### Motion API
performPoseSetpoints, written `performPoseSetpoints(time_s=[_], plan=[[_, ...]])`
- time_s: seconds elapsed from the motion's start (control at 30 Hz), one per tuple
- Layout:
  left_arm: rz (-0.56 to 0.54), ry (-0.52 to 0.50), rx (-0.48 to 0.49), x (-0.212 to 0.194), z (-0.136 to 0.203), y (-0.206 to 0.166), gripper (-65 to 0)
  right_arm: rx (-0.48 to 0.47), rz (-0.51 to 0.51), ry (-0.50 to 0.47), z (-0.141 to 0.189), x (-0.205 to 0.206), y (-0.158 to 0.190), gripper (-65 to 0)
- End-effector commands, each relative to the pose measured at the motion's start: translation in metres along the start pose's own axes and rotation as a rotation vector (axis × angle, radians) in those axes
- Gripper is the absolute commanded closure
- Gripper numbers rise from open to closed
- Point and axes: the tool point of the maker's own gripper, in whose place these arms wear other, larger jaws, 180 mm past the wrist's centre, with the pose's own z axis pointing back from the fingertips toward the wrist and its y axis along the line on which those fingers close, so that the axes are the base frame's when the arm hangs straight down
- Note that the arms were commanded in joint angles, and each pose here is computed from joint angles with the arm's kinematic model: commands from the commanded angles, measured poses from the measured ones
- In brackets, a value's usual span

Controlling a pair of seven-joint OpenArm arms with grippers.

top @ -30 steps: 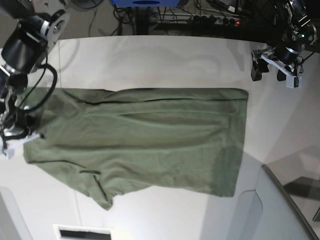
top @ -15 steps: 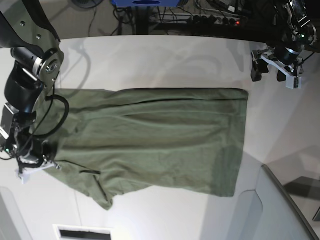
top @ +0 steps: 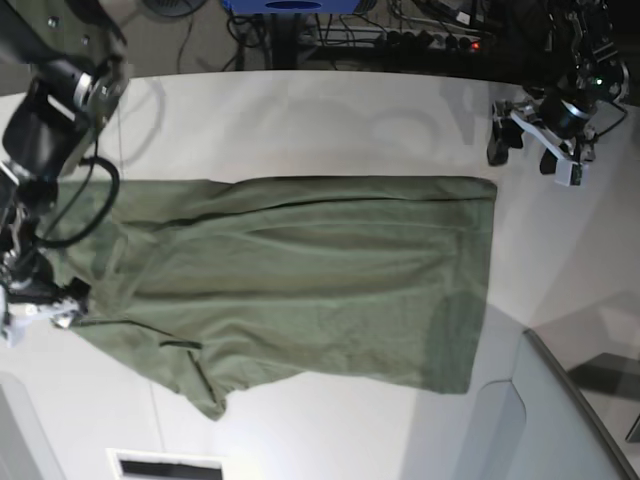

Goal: Layout the t-shirt on the table in an organized manner, then fold the t-shirt properly

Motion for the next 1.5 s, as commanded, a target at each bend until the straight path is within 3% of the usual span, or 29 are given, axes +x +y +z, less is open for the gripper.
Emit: performPoseSetpoints(time_s=[0.0,0.07,0.23,0.27,0.33,0.43,0.5,0.63,0.87,1.07,1.13,1.17,1.3,1.47], plan=[[-0.002,-0.058,0.001,0.013,0.005,0.003,-57.6,0.008,-0.01,-0.068,0.015,0.014,-0.002,-41.0],[0.009,-0.076,-0.001,0.013,0.004,0.003,-57.6,-0.016,-0.074,-0.093,0.036,-0.001,-0.023,-41.1],[0.115,-0.05,-0.027,-0.001,-0.007,-0.003,-55.0,-0.038,-0.375,-0.091,0.065,-0.054,-0.081,-41.1],[0.142,-0.043,-0.031,-0.005,-0.008,-0.003,-51.2,-0.033,-0.431,-0.077,0.067,-0.067,-0.087,-41.1],[0.197,-0.049,-0.041,-0.008,-0.008,-0.003,-37.7,-0.017,-0.504,-0.054,0.067,-0.085,-0.094,-41.1],[0.231,-0.06,-0.047,-0.009,-0.008,-0.003,-19.3,-0.008,-0.547,-0.009,0.059,-0.102,-0.099,-41.1],[0.233,-0.061,-0.048,-0.009,-0.008,-0.003,-12.5,0.001,-0.572,0.022,0.052,-0.111,-0.099,-41.1],[0.236,-0.06,-0.044,-0.01,-0.007,-0.002,-18.8,0.032,-0.624,0.072,0.036,-0.124,-0.088,-40.8],[0.237,-0.051,-0.041,-0.014,-0.005,-0.002,-39.7,0.025,-0.666,0.039,0.019,-0.122,-0.092,-40.5],[0.241,-0.041,-0.04,-0.019,-0.003,-0.002,-41.6,0.029,-0.698,0.066,0.01,-0.128,-0.093,-40.1],[0.241,-0.041,-0.04,-0.019,-0.003,-0.002,-41.6,0.025,-0.704,0.061,0.009,-0.13,-0.094,-35.7],[0.24,-0.04,-0.041,-0.019,-0.003,-0.002,-41.6,0.023,-0.708,0.062,0.007,-0.132,-0.095,-30.6],[0.239,-0.042,-0.044,-0.018,-0.004,-0.003,-45.4,0.026,-0.733,0.097,0.004,-0.146,-0.091,-1.7],[0.244,-0.047,-0.047,-0.017,-0.006,-0.005,-51.5,0.03,-0.738,0.12,0.002,-0.153,-0.087,-0.8]])
